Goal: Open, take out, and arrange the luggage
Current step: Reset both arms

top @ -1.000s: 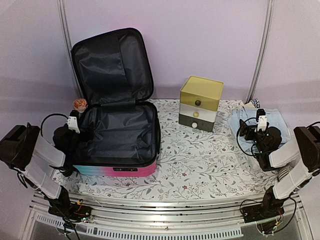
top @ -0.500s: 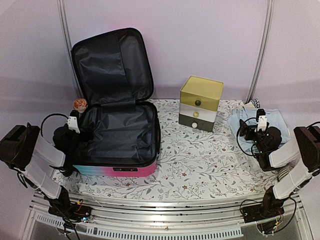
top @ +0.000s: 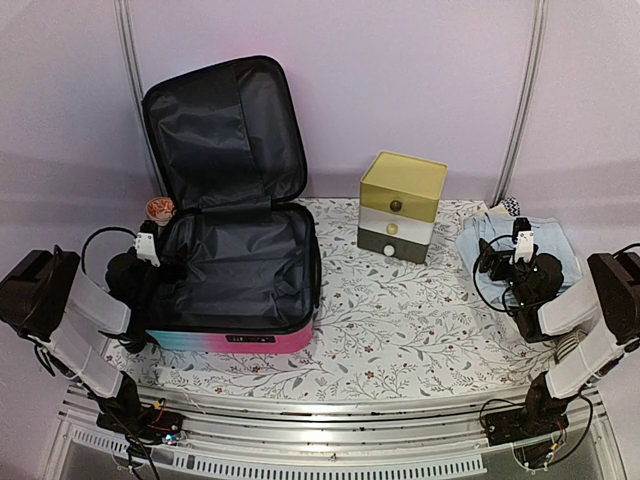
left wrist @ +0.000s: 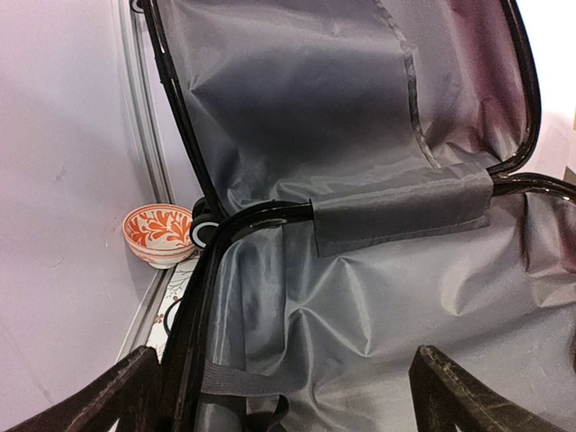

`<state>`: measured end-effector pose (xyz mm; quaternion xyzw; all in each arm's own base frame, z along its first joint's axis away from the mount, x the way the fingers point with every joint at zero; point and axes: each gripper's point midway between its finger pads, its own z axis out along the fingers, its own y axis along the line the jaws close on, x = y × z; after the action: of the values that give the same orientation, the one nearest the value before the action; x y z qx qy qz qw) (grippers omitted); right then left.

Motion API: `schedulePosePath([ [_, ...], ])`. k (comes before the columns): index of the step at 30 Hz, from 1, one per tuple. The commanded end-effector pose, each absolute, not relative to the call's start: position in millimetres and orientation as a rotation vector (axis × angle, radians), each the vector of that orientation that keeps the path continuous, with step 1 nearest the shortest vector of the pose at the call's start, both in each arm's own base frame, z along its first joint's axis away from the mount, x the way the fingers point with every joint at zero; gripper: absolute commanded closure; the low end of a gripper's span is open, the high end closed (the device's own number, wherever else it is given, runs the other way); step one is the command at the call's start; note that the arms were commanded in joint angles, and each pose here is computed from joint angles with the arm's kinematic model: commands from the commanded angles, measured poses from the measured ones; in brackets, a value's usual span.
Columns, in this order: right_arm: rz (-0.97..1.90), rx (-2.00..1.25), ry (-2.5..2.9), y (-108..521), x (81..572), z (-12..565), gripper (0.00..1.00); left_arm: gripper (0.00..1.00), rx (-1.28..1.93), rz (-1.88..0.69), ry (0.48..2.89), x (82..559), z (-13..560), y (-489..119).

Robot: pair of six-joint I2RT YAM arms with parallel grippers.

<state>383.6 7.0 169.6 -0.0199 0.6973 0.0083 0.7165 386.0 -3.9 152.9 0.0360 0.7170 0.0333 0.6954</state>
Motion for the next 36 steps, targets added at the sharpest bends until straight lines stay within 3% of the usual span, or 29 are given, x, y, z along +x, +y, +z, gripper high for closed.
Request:
schedulePosePath([
  [1,0.019,-0.029,1.586,3.3,382.4,155.6,0.01,0.02,0.071,0.077,1.586,384.7,154.6,-0.2],
  [36,0.025,-0.039,1.571,5.1,379.6,158.0,0.01,0.02,0.067,0.077,1.585,385.0,155.1,0.5],
])
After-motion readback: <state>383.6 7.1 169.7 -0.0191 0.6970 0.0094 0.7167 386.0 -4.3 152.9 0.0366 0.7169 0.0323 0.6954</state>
